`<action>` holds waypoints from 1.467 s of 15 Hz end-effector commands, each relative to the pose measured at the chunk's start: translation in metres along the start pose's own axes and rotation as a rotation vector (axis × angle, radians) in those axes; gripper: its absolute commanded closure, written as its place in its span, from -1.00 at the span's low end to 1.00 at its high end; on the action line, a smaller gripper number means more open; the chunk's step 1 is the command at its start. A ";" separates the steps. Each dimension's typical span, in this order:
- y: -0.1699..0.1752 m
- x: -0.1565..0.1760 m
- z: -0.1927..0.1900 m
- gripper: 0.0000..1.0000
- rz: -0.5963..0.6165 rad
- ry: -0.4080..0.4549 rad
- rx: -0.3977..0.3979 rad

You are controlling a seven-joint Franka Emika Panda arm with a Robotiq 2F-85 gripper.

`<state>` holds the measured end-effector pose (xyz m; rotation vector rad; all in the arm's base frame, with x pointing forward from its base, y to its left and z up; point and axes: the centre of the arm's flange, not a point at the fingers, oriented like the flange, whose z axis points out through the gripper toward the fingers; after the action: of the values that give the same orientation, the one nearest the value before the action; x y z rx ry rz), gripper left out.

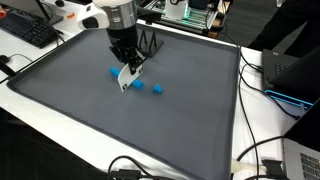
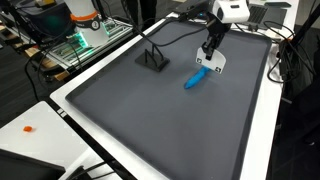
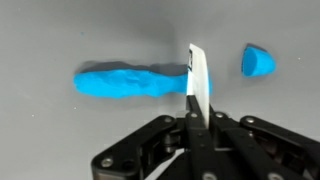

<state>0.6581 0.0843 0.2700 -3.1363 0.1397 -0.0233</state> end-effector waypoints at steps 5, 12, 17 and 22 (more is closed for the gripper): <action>0.004 -0.004 0.020 0.98 -0.042 -0.039 -0.044; 0.000 -0.008 0.041 0.98 -0.053 -0.061 -0.044; -0.001 -0.010 0.050 0.98 -0.053 -0.078 -0.040; -0.011 -0.014 0.053 0.98 -0.071 -0.088 -0.014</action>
<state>0.6546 0.0877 0.2437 -3.1648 0.0727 0.0400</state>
